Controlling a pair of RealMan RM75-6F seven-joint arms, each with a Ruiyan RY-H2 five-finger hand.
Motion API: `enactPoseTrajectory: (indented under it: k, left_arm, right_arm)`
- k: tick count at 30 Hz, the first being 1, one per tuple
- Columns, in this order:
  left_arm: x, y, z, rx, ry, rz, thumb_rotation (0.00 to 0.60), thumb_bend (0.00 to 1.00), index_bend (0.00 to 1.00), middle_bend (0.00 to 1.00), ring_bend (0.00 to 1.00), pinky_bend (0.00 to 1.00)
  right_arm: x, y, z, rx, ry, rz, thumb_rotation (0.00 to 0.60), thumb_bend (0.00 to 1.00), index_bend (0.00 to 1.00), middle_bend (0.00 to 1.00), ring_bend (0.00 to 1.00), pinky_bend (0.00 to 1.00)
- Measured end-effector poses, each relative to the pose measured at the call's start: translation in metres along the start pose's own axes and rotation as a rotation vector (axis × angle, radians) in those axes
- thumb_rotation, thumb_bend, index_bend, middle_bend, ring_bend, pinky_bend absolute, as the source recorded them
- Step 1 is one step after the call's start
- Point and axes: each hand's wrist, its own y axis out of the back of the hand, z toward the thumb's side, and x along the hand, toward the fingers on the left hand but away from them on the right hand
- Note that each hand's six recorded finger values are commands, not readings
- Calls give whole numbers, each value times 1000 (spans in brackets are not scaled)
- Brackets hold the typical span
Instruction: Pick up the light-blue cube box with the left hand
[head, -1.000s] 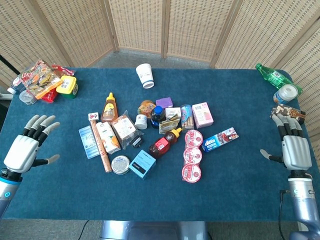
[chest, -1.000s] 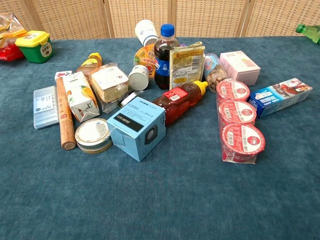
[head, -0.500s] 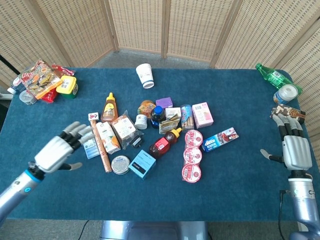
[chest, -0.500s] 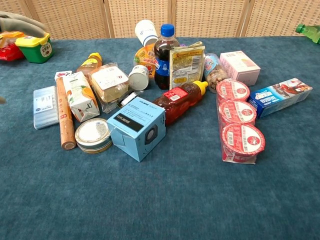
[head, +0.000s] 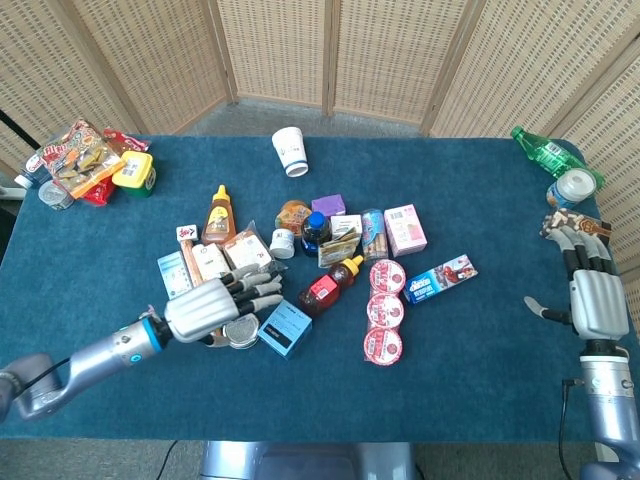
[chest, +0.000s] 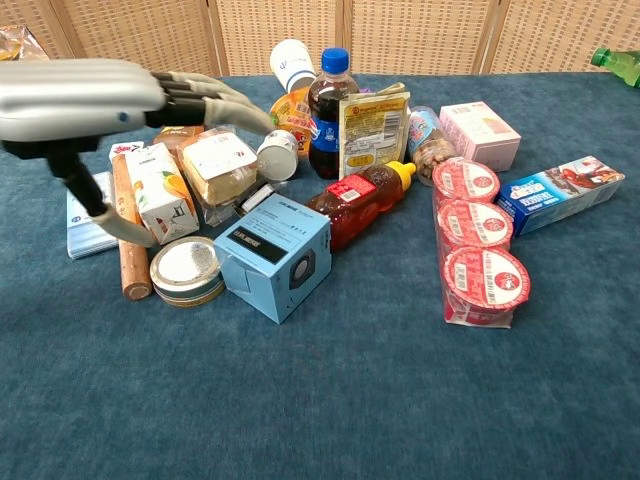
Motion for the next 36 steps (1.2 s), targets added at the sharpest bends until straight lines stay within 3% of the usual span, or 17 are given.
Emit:
enactPoseTrajectory:
  k: [9, 23, 29, 31, 36]
  left_arm:
    - [41, -11, 23, -17, -78, -36, 600, 75, 0, 0, 0, 0]
    - [71, -29, 32, -59, -75, -77, 600, 75, 29, 0, 0, 0]
    - [78, -31, 34, -83, -75, -86, 600, 74, 145, 13, 48, 263]
    - [80, -31, 34, -86, -72, -86, 600, 73, 208, 109, 177, 406]
    - [82, -34, 33, -81, -62, -93, 600, 74, 315, 325, 351, 589]
  right_arm:
    - [0, 0, 0, -3, -2, -1, 600, 51, 91, 0, 0, 0]
    - [-1, 1, -2, -13, -7, -1, 600, 51, 90, 0, 0, 0]
    - [-1, 2, -3, -17, -12, -3, 600, 49, 91, 0, 0, 0]
    - [-1, 2, -3, -17, -11, -3, 600, 51, 90, 0, 0, 0]
    - [-1, 2, -4, -22, -14, -1, 600, 53, 91, 0, 0, 0]
